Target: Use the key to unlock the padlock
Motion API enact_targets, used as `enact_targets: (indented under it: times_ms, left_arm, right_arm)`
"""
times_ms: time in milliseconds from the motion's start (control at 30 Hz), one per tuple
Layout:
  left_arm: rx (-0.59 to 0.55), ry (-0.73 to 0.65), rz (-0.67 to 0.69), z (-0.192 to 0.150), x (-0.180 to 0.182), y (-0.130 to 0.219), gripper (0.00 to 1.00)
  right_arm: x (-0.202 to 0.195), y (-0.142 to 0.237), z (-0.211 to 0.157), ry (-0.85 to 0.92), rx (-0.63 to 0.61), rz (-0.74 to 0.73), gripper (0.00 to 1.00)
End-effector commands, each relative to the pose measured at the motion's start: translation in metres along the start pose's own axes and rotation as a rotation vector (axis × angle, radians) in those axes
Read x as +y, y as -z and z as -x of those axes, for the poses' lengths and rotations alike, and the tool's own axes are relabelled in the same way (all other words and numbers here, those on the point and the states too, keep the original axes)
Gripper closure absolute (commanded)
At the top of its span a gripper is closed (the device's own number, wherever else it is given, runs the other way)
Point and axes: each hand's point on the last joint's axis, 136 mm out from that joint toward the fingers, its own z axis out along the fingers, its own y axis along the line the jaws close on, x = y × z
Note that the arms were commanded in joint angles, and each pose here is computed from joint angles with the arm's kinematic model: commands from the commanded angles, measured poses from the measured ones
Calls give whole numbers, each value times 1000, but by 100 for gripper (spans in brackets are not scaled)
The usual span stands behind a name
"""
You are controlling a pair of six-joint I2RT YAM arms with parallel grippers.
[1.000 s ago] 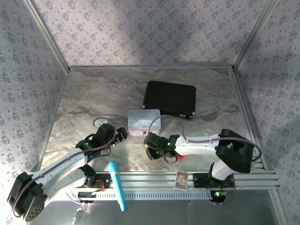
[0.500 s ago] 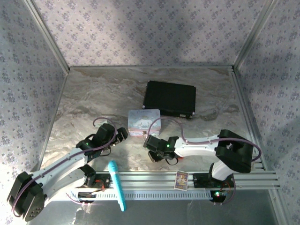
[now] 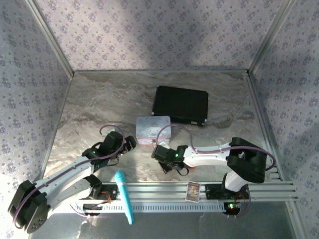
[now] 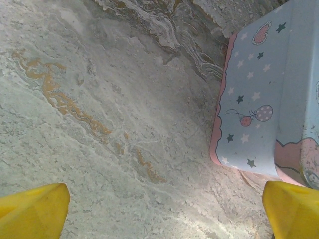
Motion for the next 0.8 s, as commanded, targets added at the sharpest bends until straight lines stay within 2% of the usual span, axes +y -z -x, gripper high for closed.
enact_targets:
  times_ms: [0, 100, 267, 500, 767]
  left_arm:
    - [-27, 10, -32, 8, -11, 4, 1]
    - [-26, 9, -31, 8, -12, 3, 1]
    - [-23, 15, -41, 8, -14, 3, 1]
    - [-14, -8, -141, 6, -38, 5, 10]
    - [0, -27, -166, 4, -53, 5, 10]
  right_arm:
    - [4, -8, -6, 15, 30, 12, 97]
    - [7, -7, -4, 1, 23, 41, 100]
    - [9, -2, 0, -36, 5, 97, 100]
    - [0, 12, 5, -106, -38, 234, 100]
    - [-19, 20, -13, -90, 38, 210, 100]
